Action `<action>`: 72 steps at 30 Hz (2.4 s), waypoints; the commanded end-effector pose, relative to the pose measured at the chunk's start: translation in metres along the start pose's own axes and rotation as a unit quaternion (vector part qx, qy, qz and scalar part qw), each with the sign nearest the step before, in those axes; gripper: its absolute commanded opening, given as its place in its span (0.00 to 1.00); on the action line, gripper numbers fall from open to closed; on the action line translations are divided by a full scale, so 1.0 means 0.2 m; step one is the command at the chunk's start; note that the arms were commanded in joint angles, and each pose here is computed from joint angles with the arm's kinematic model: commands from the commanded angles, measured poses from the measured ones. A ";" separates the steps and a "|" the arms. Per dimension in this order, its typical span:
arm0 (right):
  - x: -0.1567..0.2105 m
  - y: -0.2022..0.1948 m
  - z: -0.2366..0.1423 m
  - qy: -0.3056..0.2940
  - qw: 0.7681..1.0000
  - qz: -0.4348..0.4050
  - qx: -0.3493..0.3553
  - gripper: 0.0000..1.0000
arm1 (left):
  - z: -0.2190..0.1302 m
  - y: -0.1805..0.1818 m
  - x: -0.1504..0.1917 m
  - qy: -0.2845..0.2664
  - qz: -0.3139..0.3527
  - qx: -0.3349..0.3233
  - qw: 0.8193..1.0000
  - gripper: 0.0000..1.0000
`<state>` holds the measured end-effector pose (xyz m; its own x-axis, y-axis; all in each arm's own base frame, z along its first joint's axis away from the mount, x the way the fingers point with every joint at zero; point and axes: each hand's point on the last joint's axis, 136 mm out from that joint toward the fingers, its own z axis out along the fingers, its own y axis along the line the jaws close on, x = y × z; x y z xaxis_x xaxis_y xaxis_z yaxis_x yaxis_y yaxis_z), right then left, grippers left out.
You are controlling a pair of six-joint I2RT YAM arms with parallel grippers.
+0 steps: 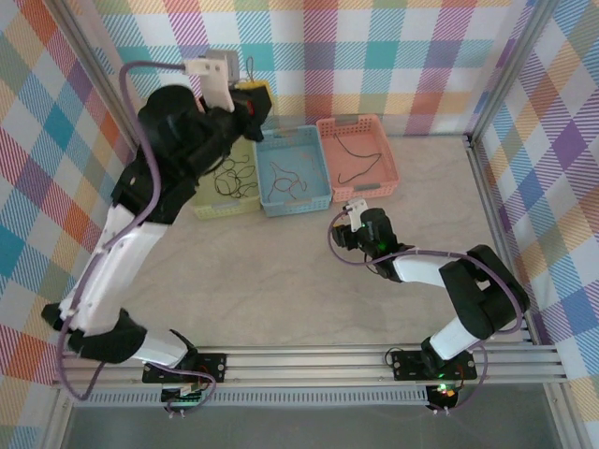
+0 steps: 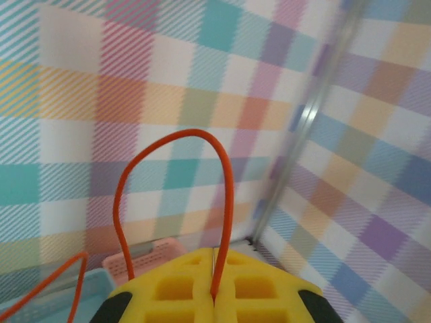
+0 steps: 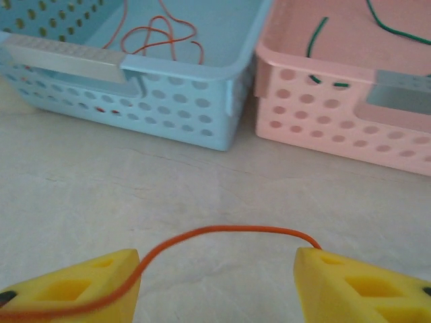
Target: Untangle the cables
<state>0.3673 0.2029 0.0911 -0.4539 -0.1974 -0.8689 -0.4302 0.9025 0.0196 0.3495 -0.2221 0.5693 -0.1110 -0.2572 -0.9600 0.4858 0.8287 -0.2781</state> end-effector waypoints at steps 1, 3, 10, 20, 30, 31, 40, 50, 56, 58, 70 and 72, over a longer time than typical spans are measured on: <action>0.01 -0.10 -0.03 0.002 0.998 0.039 0.042 0.64 | 0.09 0.15 -0.06 0.003 -0.032 -0.022 0.999 0.00; 0.02 -0.13 -0.03 0.004 0.998 0.048 0.052 0.66 | 0.17 0.23 -0.07 0.007 -0.038 -0.038 0.999 0.00; 0.02 -0.33 -0.13 -0.025 0.983 0.123 0.131 0.80 | 0.35 0.57 -0.09 -0.015 -0.045 -0.122 0.991 0.00; 0.04 -0.35 -0.11 -0.015 0.981 0.158 0.112 0.79 | 0.60 0.72 0.09 0.026 -0.073 -0.078 0.994 0.00; 0.04 -0.31 -0.08 -0.005 0.983 0.156 0.091 0.79 | 0.72 0.74 0.08 0.006 -0.081 -0.058 0.995 0.00; 0.04 -0.31 -0.08 -0.005 0.983 0.156 0.091 0.79 | 0.74 0.75 0.11 0.010 -0.084 -0.054 0.995 0.00; 0.04 -0.31 -0.07 -0.001 0.984 0.155 0.088 0.79 | 0.95 0.89 0.54 0.095 -0.111 -0.067 0.987 0.00; 0.04 -0.29 -0.06 0.003 0.985 0.154 0.077 0.79 | 1.10 0.87 0.87 0.152 -0.095 -0.049 0.983 0.00; 0.04 -0.28 -0.05 0.005 0.986 0.154 0.071 0.79 | 1.01 0.77 0.57 0.099 -0.079 -0.037 0.991 0.00; 0.04 -0.27 -0.04 0.006 0.986 0.154 0.070 0.79 | 0.96 0.72 0.43 0.071 -0.074 -0.031 0.994 0.00; 0.04 -0.26 -0.03 0.010 0.986 0.154 0.063 0.79 | 0.77 0.57 0.03 -0.019 -0.064 -0.003 0.998 0.00; 0.04 -0.26 -0.03 0.011 0.986 0.154 0.062 0.79 | 0.81 0.60 0.09 -0.007 -0.066 -0.011 0.998 0.00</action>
<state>0.3762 0.1451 0.0816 -0.5660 0.0839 -0.8201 -0.1571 0.9656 0.2072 0.5425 -0.2091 0.5254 -0.1690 -0.3684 -0.9142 0.4566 0.7927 -0.4039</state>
